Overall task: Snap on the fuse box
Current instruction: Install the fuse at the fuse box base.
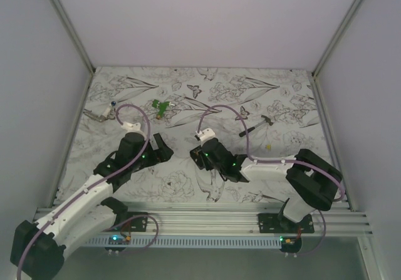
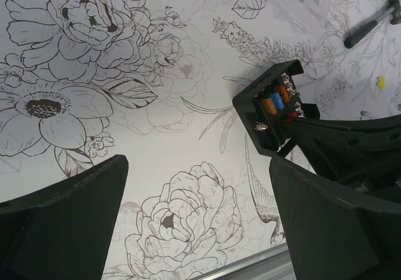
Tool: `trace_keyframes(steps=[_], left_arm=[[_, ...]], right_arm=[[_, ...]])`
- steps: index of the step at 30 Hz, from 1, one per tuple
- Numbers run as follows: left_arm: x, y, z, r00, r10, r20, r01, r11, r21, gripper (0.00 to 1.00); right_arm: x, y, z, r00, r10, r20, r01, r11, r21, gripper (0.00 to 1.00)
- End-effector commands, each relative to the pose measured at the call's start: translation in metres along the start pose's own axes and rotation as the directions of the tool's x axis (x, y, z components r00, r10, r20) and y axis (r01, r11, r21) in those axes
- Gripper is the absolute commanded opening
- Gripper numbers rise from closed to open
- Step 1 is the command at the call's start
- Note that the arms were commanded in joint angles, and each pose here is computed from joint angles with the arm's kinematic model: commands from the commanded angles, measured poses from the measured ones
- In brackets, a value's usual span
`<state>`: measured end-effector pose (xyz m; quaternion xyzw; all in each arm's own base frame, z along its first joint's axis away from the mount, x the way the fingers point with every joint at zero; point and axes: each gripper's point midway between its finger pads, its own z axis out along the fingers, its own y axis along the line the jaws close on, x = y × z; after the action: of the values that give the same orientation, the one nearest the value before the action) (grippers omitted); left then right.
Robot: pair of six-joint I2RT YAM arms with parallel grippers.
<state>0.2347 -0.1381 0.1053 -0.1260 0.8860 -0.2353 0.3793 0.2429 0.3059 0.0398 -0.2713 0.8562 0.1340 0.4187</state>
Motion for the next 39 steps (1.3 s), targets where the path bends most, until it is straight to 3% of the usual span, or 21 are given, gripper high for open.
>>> trace_keyframes(steps=[1,8,17,29,39], left_arm=[[0.001,0.004,0.002,1.000,0.022,-0.016,-0.022,1.000,-0.016,0.99],[0.021,0.001,0.004,0.993,0.038,-0.114,-0.036,0.999,0.018,0.99],[0.014,0.008,0.008,0.992,0.081,-0.098,-0.083,0.996,-0.019,1.00],[0.014,0.008,0.006,0.992,0.085,-0.092,-0.087,0.996,-0.018,1.00],[0.012,0.011,0.008,0.992,0.094,-0.087,-0.097,0.995,-0.037,1.00]], right_arm=[[0.064,-0.013,-0.002,0.974,-0.067,-0.217,0.073,0.997,0.019,0.00],[0.076,-0.005,-0.005,0.978,-0.003,-0.207,0.001,1.000,-0.008,0.00],[0.088,-0.010,-0.006,0.965,-0.031,-0.260,0.035,0.999,0.011,0.00],[0.075,-0.027,-0.017,0.983,-0.026,-0.183,0.045,0.994,0.097,0.00],[0.056,-0.024,-0.012,0.992,-0.043,-0.121,0.055,0.994,0.097,0.11]])
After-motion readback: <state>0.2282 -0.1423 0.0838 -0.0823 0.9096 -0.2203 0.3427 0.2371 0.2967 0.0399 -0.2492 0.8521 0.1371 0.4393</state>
